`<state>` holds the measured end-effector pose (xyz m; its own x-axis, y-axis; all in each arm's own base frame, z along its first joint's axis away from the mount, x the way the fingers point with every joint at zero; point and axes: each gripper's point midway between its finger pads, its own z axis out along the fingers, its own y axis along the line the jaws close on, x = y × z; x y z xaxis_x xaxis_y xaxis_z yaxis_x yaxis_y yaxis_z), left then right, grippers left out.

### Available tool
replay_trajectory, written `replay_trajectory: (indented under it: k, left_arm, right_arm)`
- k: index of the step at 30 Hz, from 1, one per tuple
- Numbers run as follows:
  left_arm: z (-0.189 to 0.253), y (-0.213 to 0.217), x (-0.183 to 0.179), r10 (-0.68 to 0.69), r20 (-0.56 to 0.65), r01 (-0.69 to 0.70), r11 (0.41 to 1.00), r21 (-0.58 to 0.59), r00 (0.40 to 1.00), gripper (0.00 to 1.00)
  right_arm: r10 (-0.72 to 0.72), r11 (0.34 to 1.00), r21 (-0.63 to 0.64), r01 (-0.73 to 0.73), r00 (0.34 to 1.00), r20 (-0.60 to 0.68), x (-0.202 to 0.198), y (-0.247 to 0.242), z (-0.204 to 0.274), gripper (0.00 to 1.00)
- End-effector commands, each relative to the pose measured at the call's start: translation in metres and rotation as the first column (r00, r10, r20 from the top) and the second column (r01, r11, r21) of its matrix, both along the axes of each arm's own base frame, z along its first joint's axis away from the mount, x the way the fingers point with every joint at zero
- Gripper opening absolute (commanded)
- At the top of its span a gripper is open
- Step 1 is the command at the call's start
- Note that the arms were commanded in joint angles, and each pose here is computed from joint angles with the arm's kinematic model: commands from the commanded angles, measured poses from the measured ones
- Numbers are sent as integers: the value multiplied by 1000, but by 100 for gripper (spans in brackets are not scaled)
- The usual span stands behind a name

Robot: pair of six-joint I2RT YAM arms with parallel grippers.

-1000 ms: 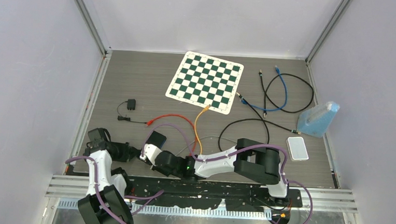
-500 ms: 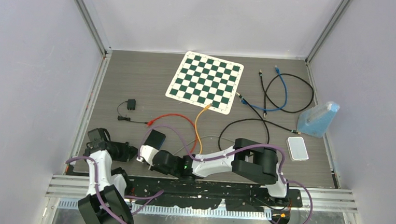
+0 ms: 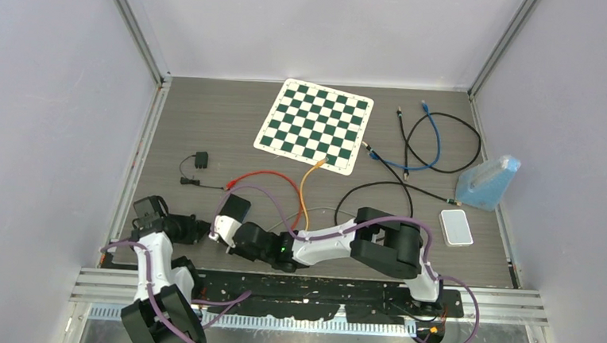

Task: Insert the plug into the switch port
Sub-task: Insert the connector into the switch port.

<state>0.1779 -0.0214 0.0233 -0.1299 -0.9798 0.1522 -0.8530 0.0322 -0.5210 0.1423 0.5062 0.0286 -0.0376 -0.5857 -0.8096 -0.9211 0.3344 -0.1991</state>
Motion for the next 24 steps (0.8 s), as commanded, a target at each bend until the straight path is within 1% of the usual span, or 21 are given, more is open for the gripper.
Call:
replay_trajectory:
  k: [1,9,13,15,17,20,21,22,23,24]
  left_arm:
    - [-1,-49,-34,-78,-85,55,967,-248,993,0]
    - [-2,-56,-37,-108,-91,77,953,-294,990,0]
    - [0,-56,-37,-115,-89,86,956,-282,989,0]
    - [1,-55,-37,-115,-86,87,958,-275,990,0]
    - [3,-49,-35,-114,-85,91,968,-235,990,0]
    - [11,-35,-27,-101,-61,91,985,-144,993,0]
    - [16,-30,-21,-95,-36,91,990,-108,995,2]
    - [20,-25,-17,-89,-17,88,994,-71,996,8]
    - [23,-20,-15,-84,-7,83,996,-36,996,17]
    - [27,-16,-13,-82,10,82,997,-8,997,28]
  right_arm:
    - [-6,937,348,-26,996,90,23,52,84,5]
    - [42,906,413,-95,990,136,20,61,96,5]
    - [90,893,423,-151,983,162,14,64,98,5]
    - [83,894,424,-147,983,166,15,63,98,5]
    - [41,902,419,-105,986,159,22,58,97,5]
    - [-20,904,426,-41,990,138,30,43,97,5]
    - [-38,900,436,-20,992,124,35,38,98,5]
    - [-45,900,435,-10,992,116,35,31,98,5]
    - [-54,902,432,4,993,104,39,24,93,5]
    - [-58,896,444,6,993,104,41,20,99,5]
